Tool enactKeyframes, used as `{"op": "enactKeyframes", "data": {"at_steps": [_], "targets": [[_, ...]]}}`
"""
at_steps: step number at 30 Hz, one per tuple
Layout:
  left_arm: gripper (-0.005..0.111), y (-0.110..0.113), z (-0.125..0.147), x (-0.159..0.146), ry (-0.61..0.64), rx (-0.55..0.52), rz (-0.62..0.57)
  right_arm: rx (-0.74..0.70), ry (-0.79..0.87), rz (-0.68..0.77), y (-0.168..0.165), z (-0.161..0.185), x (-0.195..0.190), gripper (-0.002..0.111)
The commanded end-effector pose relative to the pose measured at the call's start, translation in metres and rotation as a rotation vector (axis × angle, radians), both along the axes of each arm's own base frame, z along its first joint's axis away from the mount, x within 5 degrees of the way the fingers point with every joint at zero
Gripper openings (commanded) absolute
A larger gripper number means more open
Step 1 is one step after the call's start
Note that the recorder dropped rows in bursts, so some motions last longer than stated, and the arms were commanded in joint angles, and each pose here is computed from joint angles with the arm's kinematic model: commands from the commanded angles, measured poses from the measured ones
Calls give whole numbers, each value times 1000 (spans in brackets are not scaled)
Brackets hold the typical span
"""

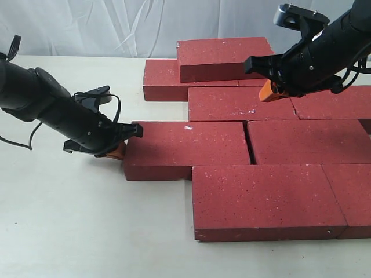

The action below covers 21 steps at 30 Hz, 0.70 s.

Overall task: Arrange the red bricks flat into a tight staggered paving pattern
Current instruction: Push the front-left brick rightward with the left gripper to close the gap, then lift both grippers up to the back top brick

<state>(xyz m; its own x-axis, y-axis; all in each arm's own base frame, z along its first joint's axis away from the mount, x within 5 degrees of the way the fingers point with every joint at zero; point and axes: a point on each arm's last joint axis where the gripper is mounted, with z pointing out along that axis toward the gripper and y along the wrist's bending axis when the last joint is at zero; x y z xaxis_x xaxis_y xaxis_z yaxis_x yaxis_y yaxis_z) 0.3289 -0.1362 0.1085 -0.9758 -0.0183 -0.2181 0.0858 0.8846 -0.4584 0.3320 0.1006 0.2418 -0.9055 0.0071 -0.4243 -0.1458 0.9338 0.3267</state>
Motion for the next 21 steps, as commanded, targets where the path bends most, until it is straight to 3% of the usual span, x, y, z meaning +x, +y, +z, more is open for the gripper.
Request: {"op": "enactKeyframes", "data": {"at_steps": [1, 15, 21], "targets": [[0, -15, -6, -6, 39, -31, -10, 1, -23, -4, -2, 4, 1, -1], [0, -15, -5, -6, 45, -39, -24, -2, -25, -3, -2, 4, 1, -1], [0, 20, 4, 3, 74, -47, 46, -15, -37, -1, -3, 4, 2, -1]]}}
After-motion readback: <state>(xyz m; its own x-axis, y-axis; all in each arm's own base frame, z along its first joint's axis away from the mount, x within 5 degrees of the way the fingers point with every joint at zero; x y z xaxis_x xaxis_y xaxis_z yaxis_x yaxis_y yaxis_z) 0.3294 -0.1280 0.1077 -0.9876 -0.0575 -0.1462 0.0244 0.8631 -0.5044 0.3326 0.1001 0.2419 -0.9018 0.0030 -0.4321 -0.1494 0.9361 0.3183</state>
